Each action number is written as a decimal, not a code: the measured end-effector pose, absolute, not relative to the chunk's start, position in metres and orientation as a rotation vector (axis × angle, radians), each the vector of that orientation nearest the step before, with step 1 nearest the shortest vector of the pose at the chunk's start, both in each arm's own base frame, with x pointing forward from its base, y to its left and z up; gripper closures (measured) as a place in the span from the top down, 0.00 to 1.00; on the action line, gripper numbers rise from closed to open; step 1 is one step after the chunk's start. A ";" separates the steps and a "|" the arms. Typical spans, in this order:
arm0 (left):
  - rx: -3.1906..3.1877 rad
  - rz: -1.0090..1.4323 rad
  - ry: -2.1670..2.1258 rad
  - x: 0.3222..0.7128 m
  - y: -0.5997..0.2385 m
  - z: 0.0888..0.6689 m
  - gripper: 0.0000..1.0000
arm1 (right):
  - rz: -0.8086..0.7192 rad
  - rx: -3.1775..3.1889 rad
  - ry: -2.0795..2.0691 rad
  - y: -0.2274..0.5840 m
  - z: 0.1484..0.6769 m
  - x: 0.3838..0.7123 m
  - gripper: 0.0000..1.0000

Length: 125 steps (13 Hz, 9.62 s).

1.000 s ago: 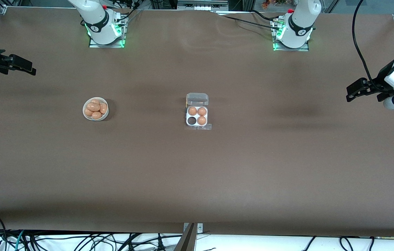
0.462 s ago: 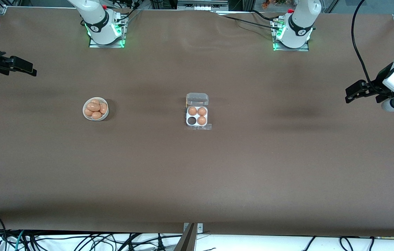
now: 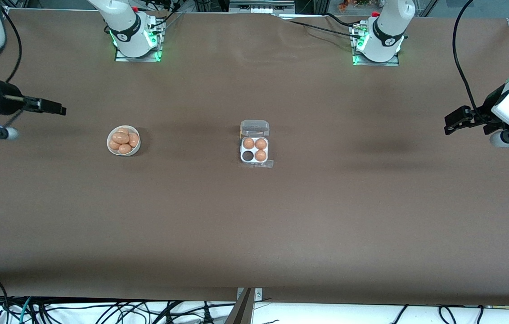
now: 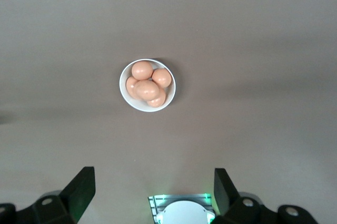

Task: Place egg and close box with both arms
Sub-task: 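Move the right gripper toward the white bowl of eggs, then lower the right gripper into the bowl and grasp a brown egg, then lift the egg out of the bowl with the right gripper, then carry the egg with the right gripper over the clear carton, then lower the egg into the empty carton slot and open the right gripper, then raise the right gripper while the left gripper reaches the carton lid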

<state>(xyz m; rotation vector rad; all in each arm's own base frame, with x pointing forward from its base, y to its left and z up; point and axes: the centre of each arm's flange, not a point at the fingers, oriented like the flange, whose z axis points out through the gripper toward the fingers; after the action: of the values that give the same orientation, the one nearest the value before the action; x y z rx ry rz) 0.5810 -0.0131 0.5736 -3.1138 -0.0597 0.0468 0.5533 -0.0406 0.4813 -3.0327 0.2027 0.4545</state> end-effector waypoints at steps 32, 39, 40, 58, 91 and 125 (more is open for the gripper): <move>-3.112 0.069 -0.064 0.585 -0.013 0.565 1.00 | 0.557 -2.863 0.451 -0.013 0.218 0.525 0.88; -3.112 0.068 -0.059 0.585 -0.016 0.565 1.00 | 0.560 -2.862 0.450 -0.011 0.216 0.524 0.50; -3.112 0.068 -0.059 0.585 -0.016 0.565 1.00 | 0.560 -2.862 0.449 -0.011 0.216 0.524 0.50; -3.114 0.064 -0.041 0.585 -0.023 0.566 1.00 | 0.426 -3.006 0.281 -0.006 0.430 0.575 0.50; -3.112 0.096 -0.034 0.594 -0.026 0.551 1.00 | 0.195 -3.048 0.558 0.414 0.355 0.593 0.50; -3.248 0.313 0.153 0.602 -0.158 0.480 1.00 | 0.168 -3.125 0.532 0.496 0.230 0.539 1.00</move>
<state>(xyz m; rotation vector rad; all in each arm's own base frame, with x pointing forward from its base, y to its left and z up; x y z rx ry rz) 0.6021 -0.1579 0.4803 -3.2477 0.1535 0.3133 0.5389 0.4963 0.2297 -3.1251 0.5321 0.1682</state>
